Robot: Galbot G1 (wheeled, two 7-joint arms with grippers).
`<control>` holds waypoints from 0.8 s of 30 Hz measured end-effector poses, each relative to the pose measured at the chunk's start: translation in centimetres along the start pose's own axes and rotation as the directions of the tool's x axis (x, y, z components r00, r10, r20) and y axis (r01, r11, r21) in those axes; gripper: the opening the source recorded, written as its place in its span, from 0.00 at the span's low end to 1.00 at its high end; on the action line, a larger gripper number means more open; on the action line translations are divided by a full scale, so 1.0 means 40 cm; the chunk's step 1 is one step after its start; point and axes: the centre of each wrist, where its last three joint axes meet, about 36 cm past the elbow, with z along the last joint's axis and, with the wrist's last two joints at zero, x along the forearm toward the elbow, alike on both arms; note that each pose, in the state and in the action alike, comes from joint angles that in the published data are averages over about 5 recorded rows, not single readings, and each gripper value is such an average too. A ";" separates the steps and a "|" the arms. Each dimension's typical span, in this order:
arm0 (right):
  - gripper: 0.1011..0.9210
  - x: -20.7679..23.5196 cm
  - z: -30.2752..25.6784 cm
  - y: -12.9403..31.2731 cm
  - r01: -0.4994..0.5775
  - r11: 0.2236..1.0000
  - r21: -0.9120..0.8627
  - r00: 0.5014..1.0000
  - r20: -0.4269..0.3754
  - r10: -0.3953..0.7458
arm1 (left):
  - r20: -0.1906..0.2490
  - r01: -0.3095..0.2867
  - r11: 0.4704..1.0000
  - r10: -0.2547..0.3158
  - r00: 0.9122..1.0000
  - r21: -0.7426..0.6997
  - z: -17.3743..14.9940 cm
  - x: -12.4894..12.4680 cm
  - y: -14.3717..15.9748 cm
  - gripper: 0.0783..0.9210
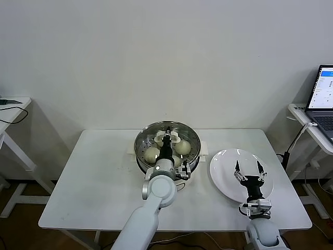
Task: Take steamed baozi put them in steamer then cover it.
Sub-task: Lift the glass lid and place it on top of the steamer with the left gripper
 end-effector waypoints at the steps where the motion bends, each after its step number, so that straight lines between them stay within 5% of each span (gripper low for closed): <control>1: 0.88 0.000 0.000 0.000 0.000 1.000 0.000 1.000 0.000 0.000 | 0.000 0.000 1.000 0.000 1.000 -0.003 0.000 -0.001 -0.002 0.14; 14: 0.88 -0.003 -0.002 0.002 0.001 1.000 -0.003 1.000 0.003 -0.001 | -0.002 0.002 1.000 -0.002 1.000 -0.022 0.002 0.006 -0.013 0.15; 24: 0.88 -0.004 -0.008 -0.001 0.006 1.000 0.000 1.000 0.005 -0.006 | -0.006 0.006 1.000 -0.006 1.000 0.007 -0.003 0.031 -0.002 0.47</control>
